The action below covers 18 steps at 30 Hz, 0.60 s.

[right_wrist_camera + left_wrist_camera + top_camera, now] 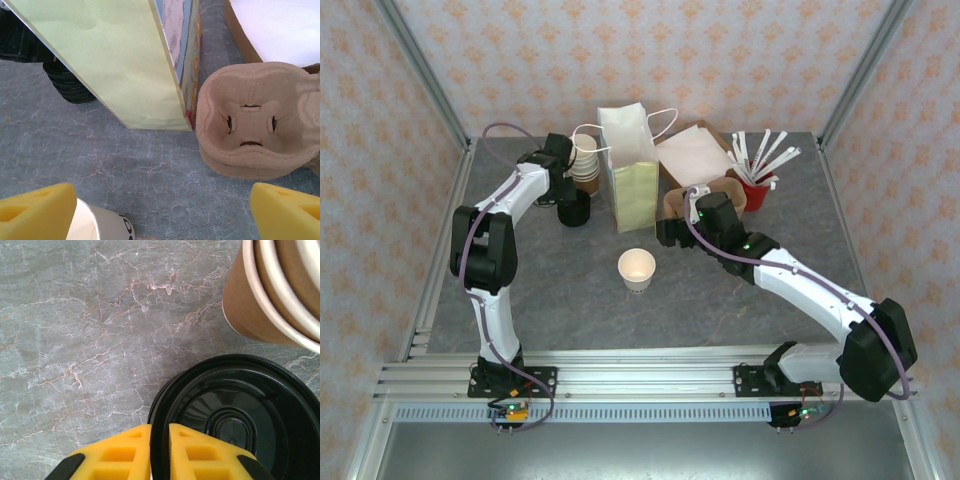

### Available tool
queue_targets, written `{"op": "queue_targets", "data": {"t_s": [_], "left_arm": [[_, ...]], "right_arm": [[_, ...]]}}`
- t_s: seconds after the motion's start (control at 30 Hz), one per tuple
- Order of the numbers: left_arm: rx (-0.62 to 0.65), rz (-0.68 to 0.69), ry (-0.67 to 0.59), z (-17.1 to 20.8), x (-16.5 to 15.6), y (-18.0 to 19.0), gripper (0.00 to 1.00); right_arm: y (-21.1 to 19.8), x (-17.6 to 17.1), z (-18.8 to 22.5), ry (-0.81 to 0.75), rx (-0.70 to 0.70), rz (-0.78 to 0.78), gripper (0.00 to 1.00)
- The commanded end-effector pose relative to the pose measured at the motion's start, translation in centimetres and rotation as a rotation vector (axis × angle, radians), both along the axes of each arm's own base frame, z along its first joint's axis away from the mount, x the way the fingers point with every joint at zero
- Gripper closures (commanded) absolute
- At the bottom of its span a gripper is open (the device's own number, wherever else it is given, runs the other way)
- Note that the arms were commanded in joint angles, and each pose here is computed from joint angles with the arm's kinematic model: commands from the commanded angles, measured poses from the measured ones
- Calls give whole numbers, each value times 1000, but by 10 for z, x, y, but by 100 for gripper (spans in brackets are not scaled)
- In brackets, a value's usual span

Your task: Pack the takeout coffee

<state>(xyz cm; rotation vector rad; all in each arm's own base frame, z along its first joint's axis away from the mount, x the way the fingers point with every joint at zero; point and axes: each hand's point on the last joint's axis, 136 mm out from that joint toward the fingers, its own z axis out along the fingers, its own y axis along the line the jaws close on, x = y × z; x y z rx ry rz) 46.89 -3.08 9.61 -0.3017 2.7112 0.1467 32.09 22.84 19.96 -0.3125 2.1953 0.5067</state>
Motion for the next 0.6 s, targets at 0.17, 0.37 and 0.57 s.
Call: {"op": "queue_targets", "data": {"t_s": [0.17, 0.37, 0.57], "left_arm": [[4, 14, -154, 73, -15, 4, 86], [-77, 48, -244, 97, -45, 1, 87], [-396, 92, -391, 123, -98, -29, 86]], "right_arm": [[-6, 4, 22, -51, 2, -47, 9], [-7, 4, 55, -95, 66, -65, 9], [24, -5, 97, -61, 340, 15, 9]]}}
